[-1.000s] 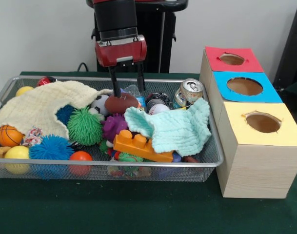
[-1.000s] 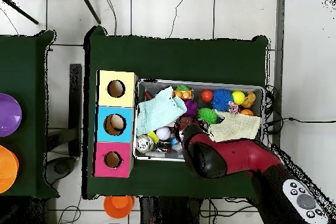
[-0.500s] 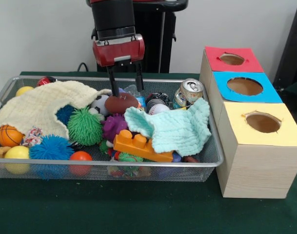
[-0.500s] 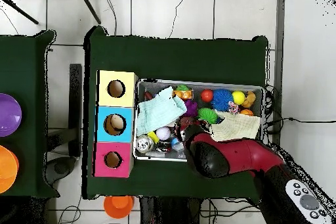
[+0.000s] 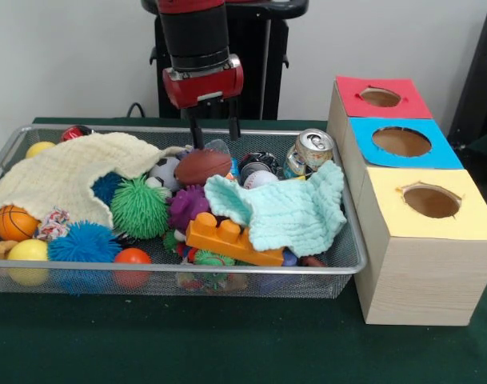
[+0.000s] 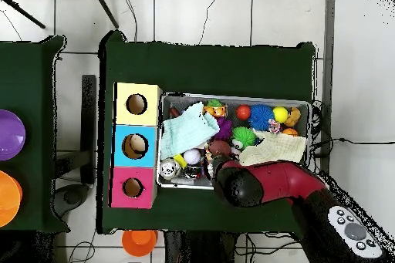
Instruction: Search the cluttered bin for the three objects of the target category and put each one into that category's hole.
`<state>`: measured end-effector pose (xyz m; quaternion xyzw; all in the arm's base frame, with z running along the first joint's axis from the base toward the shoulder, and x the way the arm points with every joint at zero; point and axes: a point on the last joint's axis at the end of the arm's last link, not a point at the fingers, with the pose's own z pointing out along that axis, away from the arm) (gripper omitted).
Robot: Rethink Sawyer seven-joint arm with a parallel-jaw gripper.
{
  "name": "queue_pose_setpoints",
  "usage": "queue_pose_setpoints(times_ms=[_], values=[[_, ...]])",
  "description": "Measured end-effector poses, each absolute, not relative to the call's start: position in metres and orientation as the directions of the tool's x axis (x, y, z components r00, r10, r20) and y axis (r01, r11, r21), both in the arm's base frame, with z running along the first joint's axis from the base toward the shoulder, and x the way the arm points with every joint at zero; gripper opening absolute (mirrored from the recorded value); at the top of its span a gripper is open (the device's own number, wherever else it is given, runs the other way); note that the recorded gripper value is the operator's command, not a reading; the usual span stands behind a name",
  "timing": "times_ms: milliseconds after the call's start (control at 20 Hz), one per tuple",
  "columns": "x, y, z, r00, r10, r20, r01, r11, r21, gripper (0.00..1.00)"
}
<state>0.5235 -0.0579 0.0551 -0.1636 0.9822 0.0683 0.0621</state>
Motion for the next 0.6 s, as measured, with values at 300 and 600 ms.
queue_pose_setpoints(times_ms=[300,600], values=[[0.503,-0.003,0.041,-0.907,-0.42,-0.036,-0.421,0.898,0.132,1.0],[0.485,0.056,0.03,-0.842,-0.54,0.005,-0.535,0.835,0.125,1.0]])
